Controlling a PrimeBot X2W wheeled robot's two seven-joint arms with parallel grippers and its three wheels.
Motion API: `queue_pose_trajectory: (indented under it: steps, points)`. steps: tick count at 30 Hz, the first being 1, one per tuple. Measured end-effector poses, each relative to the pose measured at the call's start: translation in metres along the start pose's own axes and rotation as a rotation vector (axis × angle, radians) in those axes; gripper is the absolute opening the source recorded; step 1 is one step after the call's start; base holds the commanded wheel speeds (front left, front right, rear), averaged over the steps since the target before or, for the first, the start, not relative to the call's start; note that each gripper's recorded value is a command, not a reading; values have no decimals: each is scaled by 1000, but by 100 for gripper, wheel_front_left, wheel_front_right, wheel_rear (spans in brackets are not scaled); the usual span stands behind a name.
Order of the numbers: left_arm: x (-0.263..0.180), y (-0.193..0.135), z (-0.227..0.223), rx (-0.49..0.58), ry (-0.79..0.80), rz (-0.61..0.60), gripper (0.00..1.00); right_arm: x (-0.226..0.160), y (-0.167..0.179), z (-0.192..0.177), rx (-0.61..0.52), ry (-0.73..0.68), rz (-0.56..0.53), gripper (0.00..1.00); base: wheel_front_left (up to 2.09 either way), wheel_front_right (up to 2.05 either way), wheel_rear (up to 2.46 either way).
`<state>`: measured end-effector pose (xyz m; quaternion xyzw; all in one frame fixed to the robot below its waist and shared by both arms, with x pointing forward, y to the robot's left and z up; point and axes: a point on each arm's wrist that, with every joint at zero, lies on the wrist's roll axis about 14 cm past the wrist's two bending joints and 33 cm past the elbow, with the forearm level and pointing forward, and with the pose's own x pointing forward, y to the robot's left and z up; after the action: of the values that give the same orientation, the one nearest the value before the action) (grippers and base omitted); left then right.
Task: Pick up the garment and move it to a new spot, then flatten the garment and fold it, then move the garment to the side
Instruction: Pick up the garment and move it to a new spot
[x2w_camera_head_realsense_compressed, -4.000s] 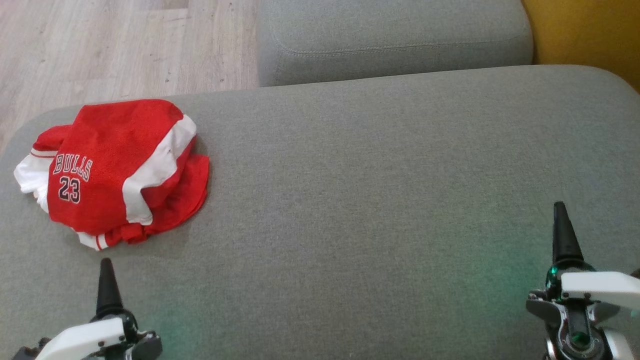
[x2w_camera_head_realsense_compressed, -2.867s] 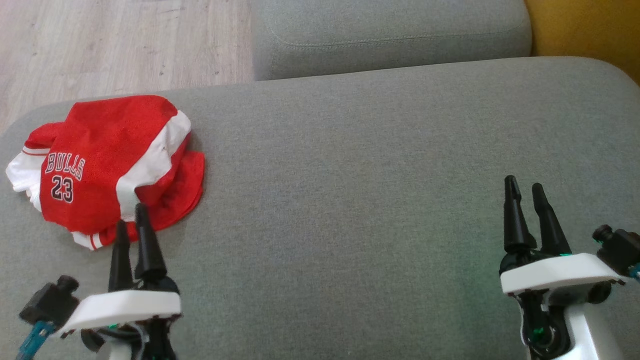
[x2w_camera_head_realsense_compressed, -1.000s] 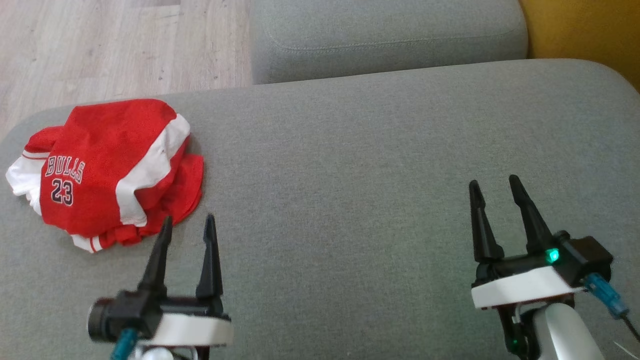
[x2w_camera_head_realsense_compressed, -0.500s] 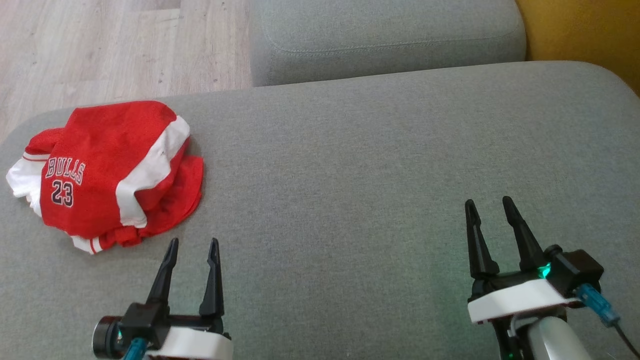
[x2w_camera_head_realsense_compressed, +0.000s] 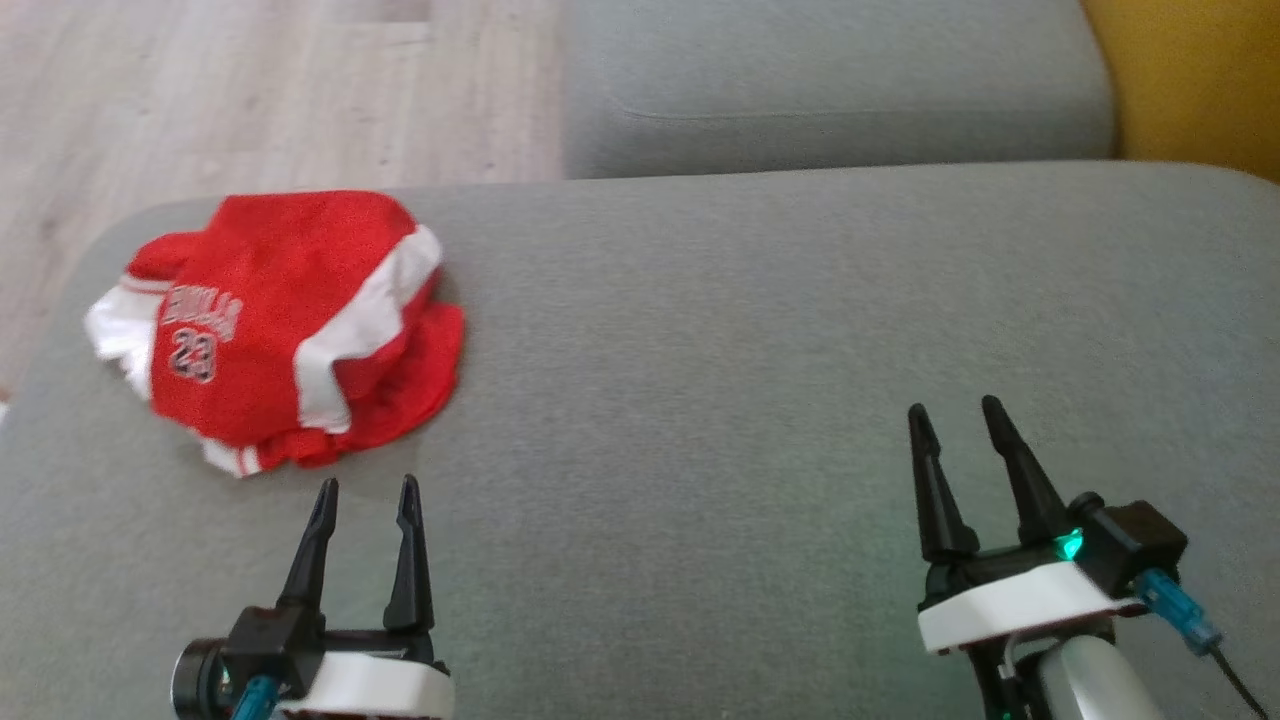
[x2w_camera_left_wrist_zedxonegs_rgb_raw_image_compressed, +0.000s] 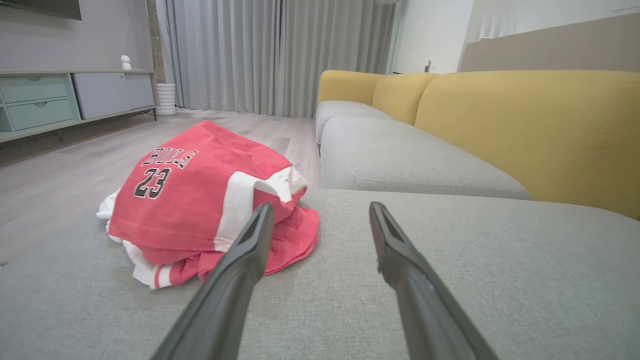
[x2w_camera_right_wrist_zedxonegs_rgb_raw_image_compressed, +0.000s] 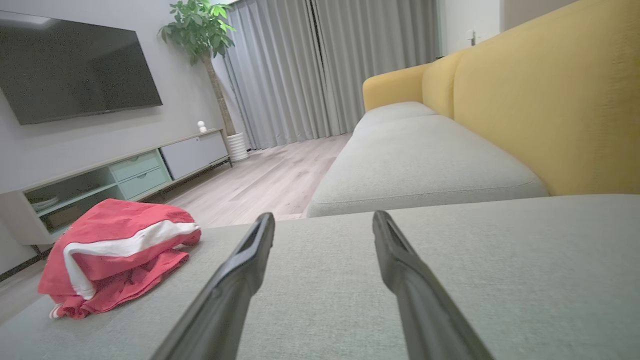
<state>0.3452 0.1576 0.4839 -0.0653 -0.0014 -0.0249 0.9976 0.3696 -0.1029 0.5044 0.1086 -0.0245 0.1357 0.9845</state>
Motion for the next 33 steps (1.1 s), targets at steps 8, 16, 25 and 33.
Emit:
queue_pose_trajectory:
  steps: [8, 16, 25, 33]
  points:
    - [-22, 30, 8, 10, -28, 102, 100, 9, 47, -10, 25, 29, 145, 100, 0, 0, 0]
    - [-53, 59, 11, 20, -44, 217, 100, 10, 94, -22, 42, 70, 286, 100, 0, 0, 0]
    - [-80, 85, 15, 24, -64, 314, 100, 9, 135, -28, 63, 96, 412, 100, 0, 0, 0]
    - [-86, 90, 8, 39, -37, 324, 100, 4, 140, -37, 73, 127, 427, 100, 0, 0, 0]
